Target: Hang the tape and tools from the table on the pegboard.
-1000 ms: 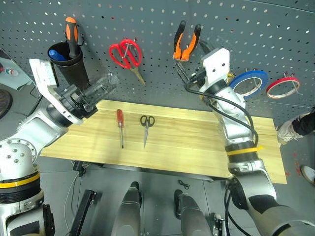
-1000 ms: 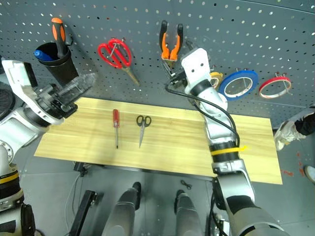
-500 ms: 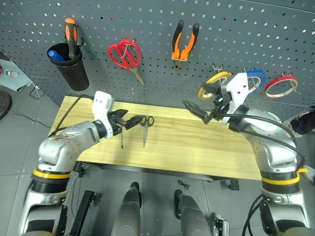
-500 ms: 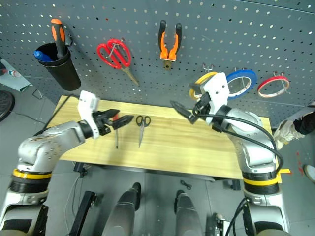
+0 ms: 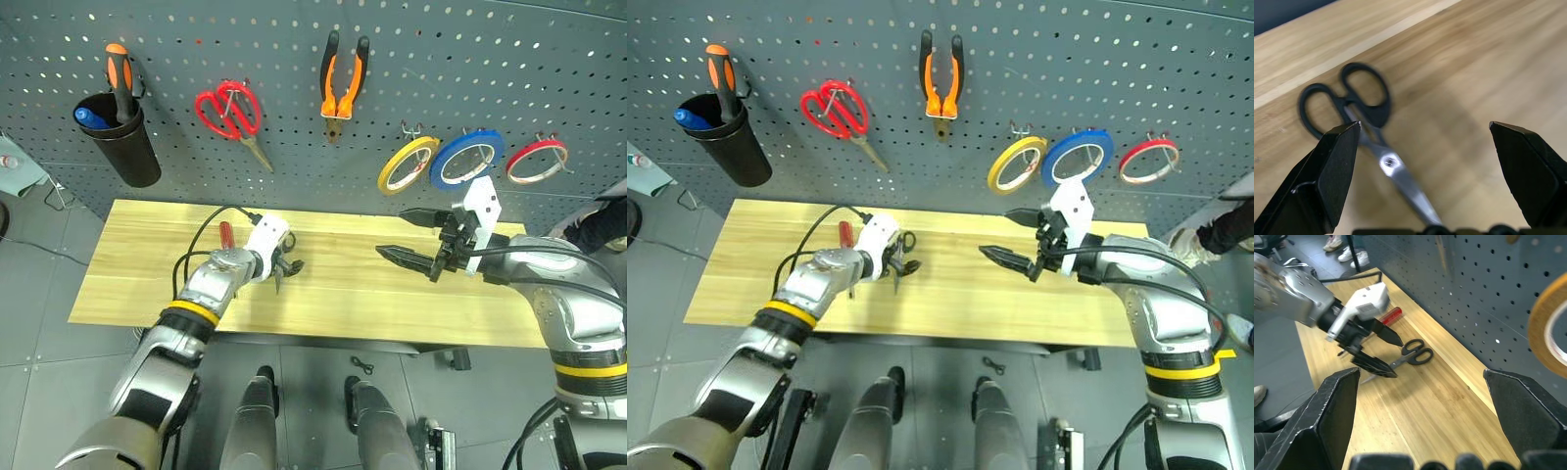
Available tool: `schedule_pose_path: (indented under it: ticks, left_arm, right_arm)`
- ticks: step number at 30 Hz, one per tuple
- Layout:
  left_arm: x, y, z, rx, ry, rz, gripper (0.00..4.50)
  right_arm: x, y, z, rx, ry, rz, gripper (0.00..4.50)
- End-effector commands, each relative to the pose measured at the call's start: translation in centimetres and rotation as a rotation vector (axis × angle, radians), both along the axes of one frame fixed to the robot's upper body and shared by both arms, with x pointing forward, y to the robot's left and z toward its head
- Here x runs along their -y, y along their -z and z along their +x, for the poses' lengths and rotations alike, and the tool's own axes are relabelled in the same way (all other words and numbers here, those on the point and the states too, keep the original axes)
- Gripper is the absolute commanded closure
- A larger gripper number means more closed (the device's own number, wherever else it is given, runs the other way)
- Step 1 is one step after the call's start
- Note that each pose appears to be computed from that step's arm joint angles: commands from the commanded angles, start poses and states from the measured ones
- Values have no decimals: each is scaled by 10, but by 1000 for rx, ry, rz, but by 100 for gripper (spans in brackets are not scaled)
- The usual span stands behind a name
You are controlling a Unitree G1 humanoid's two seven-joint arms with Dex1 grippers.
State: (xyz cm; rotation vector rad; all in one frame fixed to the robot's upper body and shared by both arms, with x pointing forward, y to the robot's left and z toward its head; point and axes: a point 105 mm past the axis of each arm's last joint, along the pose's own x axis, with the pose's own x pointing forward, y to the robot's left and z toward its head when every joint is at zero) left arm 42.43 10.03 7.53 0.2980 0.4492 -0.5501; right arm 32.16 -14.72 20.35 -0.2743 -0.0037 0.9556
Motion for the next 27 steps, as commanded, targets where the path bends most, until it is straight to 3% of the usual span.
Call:
schedule_pose_path:
  ticks: [1,10,22,27]
  left_arm:
    - [-2,2,9,22,-87,6,0]
    - [-7,15,13,-6,-229,12,0]
    - [-5,-32,16,117,-227,-59,0]
    - [-25,-23,5,70,-338,-56,0]
  right_arm:
    - [3,-16,-11,75,-6,9,4]
    - [3,-25,-17,98,-38,-7,4]
    - [0,-29,-16,109,-40,7,4]
    - [-7,-38,-18,113,-100,13,4]
